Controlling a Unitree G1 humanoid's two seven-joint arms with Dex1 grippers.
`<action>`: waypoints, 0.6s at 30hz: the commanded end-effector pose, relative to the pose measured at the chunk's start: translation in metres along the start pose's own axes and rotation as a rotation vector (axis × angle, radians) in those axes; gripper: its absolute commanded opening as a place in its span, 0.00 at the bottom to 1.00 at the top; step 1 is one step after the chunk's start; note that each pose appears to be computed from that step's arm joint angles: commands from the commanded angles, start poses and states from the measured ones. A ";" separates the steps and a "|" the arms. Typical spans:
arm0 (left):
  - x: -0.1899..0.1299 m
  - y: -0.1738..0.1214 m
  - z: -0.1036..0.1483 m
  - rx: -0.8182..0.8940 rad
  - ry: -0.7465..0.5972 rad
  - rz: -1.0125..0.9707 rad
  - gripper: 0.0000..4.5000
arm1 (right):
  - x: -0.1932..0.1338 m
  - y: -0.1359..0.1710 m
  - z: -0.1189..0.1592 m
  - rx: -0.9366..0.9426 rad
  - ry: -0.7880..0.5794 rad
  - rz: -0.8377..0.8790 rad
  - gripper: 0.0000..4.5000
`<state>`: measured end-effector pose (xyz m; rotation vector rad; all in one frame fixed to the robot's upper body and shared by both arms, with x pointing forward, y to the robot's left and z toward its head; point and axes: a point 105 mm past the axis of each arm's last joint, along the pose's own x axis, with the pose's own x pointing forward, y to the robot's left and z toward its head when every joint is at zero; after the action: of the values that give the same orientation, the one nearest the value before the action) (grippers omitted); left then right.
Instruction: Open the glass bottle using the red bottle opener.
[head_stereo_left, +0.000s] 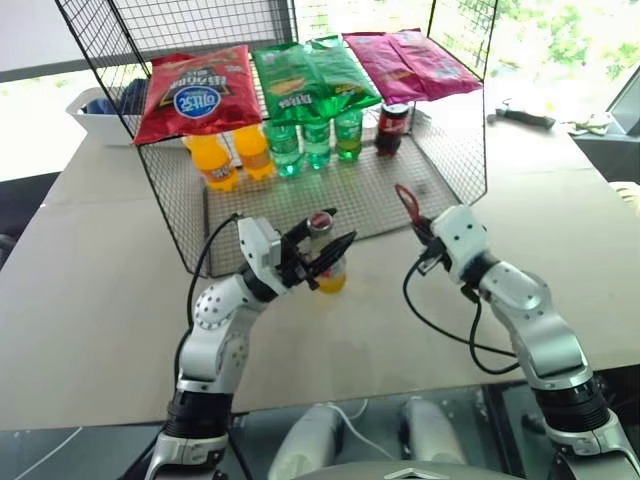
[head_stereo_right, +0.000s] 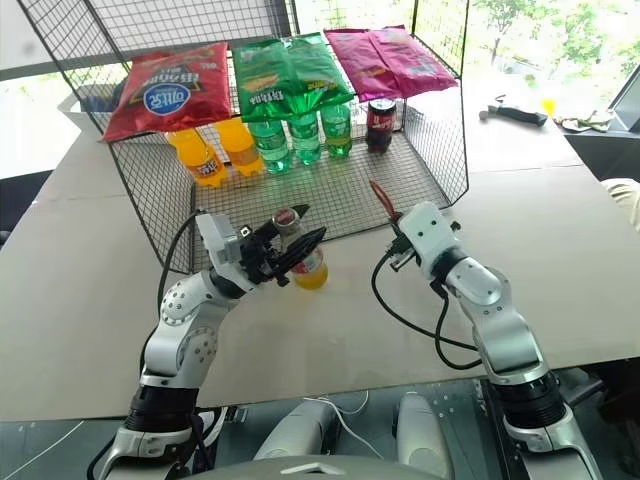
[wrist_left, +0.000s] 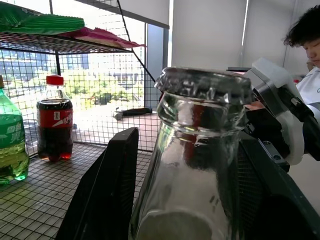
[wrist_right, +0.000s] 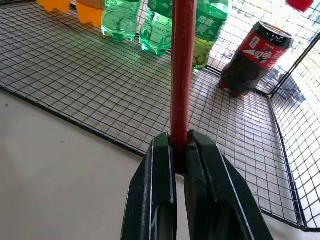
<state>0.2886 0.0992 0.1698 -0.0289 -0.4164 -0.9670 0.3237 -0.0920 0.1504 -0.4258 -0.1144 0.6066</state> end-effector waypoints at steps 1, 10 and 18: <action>0.000 -0.005 0.004 0.010 0.000 -0.017 0.43 | 0.007 0.010 0.026 -0.080 -0.108 0.051 0.00; 0.001 -0.006 0.003 0.009 0.010 -0.014 0.43 | 0.017 0.032 0.041 -0.302 -0.206 0.134 0.00; 0.000 -0.006 0.003 0.011 0.017 -0.008 0.43 | 0.023 0.037 0.049 -0.476 -0.279 0.126 0.00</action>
<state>0.2878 0.0996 0.1705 -0.0231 -0.4054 -0.9540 0.3140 -0.0358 0.1633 -0.7898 -0.4249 0.7860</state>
